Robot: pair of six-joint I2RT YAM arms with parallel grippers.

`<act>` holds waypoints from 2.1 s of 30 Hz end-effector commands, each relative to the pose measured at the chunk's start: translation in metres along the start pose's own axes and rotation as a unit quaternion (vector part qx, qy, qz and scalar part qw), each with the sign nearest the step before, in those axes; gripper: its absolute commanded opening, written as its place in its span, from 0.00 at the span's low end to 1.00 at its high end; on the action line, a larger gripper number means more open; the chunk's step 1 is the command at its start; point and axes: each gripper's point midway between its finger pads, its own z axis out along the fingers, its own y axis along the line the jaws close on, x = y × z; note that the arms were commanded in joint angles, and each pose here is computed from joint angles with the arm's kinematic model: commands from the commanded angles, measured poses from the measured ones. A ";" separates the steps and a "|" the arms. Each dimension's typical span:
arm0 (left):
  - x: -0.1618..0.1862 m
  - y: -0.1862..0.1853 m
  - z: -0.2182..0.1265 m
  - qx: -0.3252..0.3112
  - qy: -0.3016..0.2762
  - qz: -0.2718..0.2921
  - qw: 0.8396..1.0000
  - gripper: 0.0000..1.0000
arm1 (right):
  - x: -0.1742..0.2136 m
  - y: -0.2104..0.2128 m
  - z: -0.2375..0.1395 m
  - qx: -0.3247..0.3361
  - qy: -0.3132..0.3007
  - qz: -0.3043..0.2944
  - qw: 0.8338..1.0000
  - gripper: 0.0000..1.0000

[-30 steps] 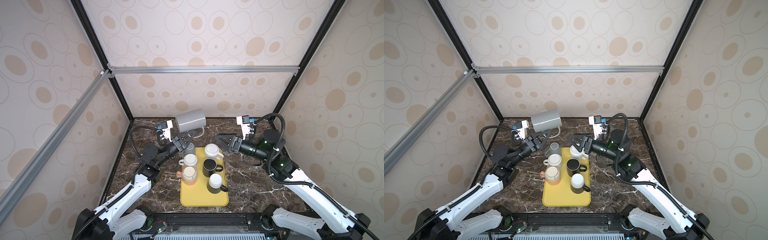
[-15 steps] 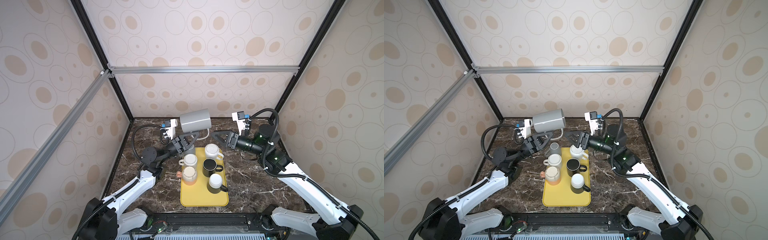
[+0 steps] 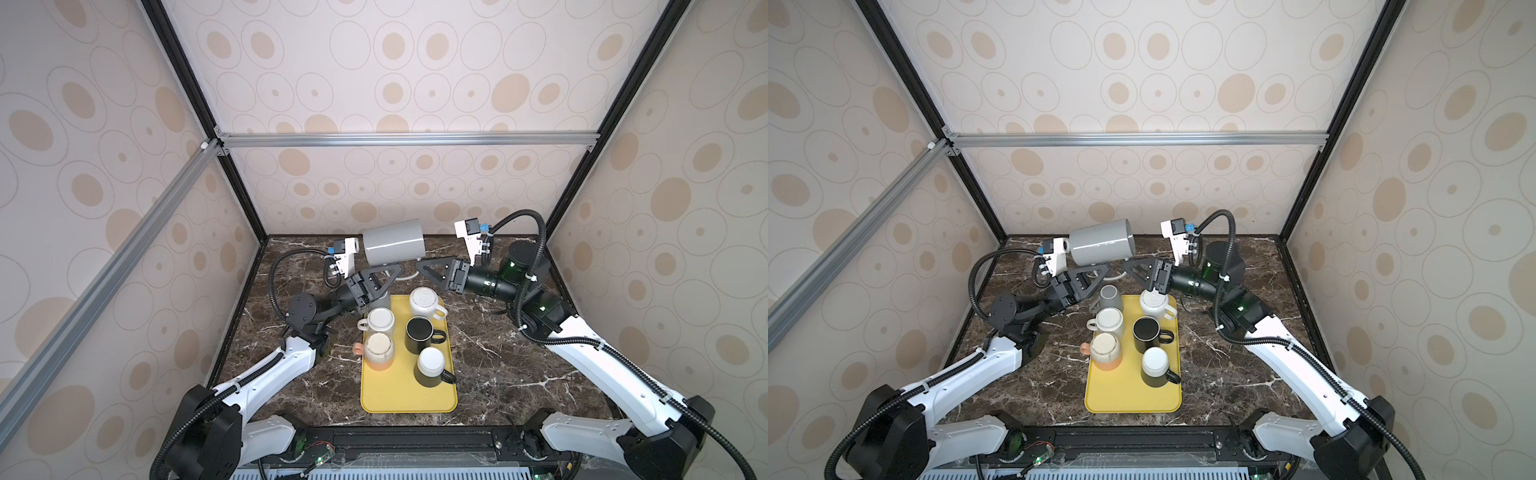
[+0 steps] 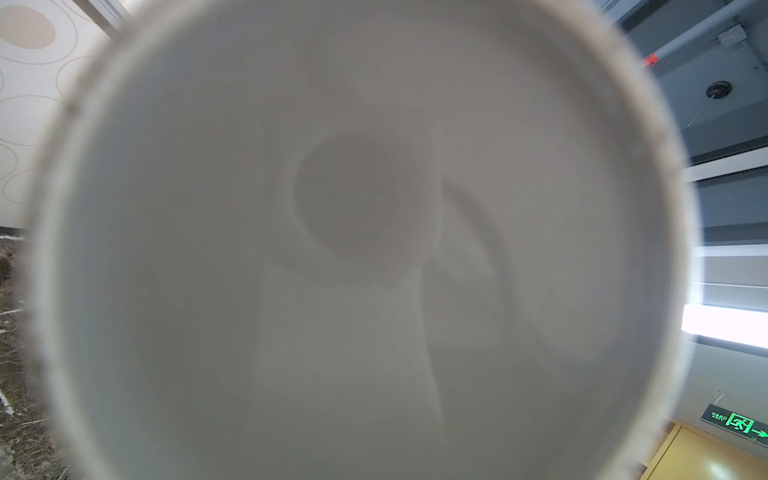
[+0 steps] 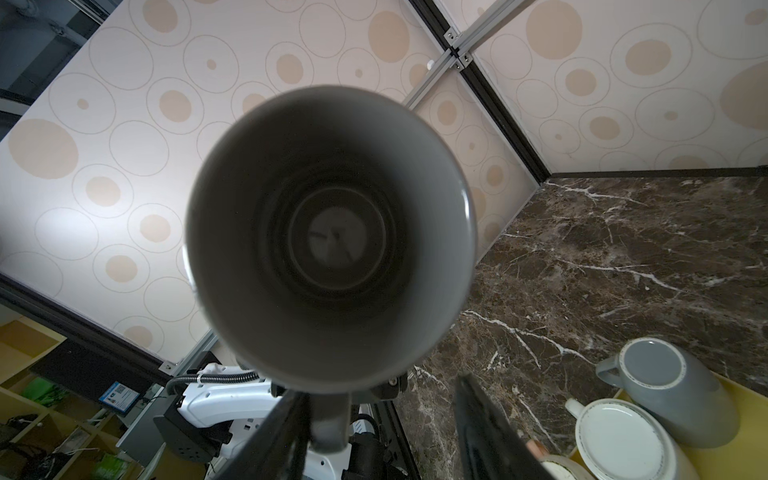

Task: Turn the mug right side up
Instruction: 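Hold the grey mug sideways with the left gripper while the right gripper grasps its handle, then open the left gripper and carry the grey mug away with the right gripper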

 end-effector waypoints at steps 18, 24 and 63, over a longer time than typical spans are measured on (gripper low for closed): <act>-0.003 -0.031 -0.003 0.054 -0.006 0.047 0.997 0.00 | -0.011 0.012 0.010 -0.036 0.002 -0.009 0.999 0.47; 0.001 -0.022 -0.002 0.044 0.000 0.041 0.998 0.00 | -0.011 0.014 0.011 -0.042 0.004 -0.007 0.999 0.42; -0.045 0.087 -0.121 -0.491 -0.057 0.283 0.822 1.00 | -0.077 -0.150 -0.062 0.421 -0.018 -0.096 0.902 0.00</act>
